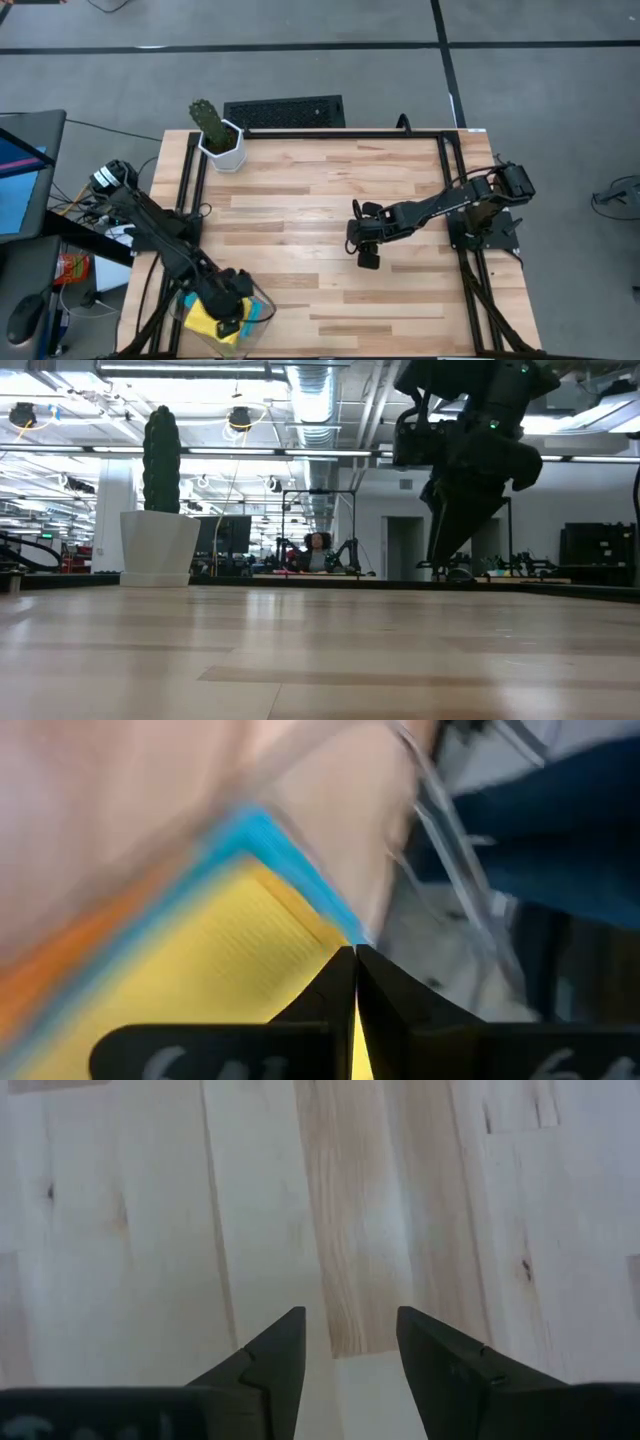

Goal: Fold microfiber towels
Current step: Put the yellow microfiber towel into the transparent bin, then return to Home Position

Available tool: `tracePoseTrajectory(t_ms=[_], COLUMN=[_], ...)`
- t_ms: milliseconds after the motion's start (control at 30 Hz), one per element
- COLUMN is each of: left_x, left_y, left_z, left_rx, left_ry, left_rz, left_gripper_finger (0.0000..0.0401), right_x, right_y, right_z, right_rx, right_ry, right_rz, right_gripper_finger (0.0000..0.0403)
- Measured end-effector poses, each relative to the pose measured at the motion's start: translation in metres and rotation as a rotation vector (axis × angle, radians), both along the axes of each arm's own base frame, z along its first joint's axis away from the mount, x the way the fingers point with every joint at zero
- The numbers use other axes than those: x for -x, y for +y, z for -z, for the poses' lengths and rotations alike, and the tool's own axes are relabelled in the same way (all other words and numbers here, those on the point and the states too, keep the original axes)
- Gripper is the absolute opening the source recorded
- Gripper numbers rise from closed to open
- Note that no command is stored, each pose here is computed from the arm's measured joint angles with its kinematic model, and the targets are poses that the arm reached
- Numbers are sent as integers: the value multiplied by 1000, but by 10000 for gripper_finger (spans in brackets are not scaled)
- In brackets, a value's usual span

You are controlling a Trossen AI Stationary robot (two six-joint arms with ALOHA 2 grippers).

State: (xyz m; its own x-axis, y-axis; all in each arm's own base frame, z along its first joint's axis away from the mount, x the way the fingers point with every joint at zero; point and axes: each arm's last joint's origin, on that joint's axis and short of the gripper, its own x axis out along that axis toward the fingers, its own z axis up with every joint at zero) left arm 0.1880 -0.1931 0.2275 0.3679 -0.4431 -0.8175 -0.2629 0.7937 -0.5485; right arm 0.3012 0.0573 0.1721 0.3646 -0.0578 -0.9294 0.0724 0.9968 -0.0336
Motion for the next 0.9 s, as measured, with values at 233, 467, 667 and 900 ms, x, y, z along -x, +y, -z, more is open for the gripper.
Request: tracePoseTrajectory(t_ms=[233, 467, 667, 900], left_x=[-15, -28, -24, 22], left_y=[-1, 2, 42, 103], left_z=[29, 16, -72, -171], left_rx=[-111, 26, 142, 227], left_ry=[50, 47, -245, -723], left_rz=[35, 12, -120, -265], left_gripper_finger=[4, 4, 4, 4], right_x=[1, 6, 19, 95], right_y=[1, 0, -12, -46], right_z=[0, -9, -80, -196], right_rx=[1, -9, 1, 95], right_ry=[5, -4, -258, -686], right_rz=[-2, -43, -171, -160], right_gripper_finger=[182, 182, 182, 182])
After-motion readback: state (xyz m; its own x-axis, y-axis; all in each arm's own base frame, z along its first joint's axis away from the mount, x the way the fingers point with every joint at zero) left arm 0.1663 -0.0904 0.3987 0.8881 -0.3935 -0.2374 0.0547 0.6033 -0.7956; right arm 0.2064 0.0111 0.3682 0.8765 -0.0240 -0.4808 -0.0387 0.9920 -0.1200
